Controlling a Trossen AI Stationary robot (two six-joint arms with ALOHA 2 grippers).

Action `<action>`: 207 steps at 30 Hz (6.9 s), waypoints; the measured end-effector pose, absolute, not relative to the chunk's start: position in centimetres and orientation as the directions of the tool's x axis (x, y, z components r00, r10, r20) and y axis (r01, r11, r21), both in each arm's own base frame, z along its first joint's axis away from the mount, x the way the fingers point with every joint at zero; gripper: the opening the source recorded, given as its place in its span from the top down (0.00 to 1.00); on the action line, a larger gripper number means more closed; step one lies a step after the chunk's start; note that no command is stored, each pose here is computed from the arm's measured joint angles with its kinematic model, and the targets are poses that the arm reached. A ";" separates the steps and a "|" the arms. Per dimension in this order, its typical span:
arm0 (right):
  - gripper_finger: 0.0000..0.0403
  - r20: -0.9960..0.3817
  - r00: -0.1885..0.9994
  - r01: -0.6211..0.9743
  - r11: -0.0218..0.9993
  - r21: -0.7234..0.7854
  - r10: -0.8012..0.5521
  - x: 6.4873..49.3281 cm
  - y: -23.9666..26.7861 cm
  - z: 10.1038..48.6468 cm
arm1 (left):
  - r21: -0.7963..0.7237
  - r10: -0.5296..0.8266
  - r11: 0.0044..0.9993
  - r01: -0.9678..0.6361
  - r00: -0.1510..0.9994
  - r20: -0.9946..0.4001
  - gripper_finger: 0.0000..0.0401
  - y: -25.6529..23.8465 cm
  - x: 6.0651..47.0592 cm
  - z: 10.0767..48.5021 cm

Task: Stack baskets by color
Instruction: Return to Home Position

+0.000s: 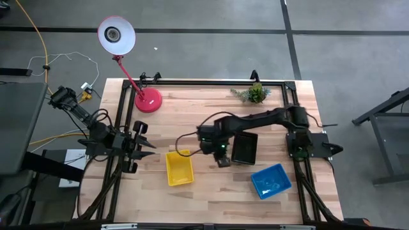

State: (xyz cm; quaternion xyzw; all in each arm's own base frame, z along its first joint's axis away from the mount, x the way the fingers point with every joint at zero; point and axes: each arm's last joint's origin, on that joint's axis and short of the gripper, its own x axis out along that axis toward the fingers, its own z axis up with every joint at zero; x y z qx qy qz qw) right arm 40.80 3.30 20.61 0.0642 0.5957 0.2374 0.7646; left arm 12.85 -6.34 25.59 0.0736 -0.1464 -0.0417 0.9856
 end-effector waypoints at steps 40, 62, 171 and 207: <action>1.00 -0.250 0.962 -0.099 0.994 0.039 0.106 18.1 0.7 26.0 | 0.066 0.188 0.978 -0.199 0.972 0.144 1.00 1.8 14.1 23.8; 1.00 -0.327 0.942 -0.054 0.994 0.093 0.082 14.6 0.2 25.9 | -0.054 0.236 0.971 -0.233 0.971 0.047 1.00 2.1 9.6 17.2; 1.00 0.028 0.999 -0.041 0.993 -0.107 0.044 9.7 -0.1 16.8 | -0.051 0.229 0.972 -0.228 0.973 0.025 1.00 1.9 9.5 16.9; 1.00 0.028 0.999 -0.041 0.993 -0.107 0.044 9.7 -0.1 16.8 | -0.051 0.229 0.972 -0.228 0.973 0.025 1.00 1.9 9.5 16.9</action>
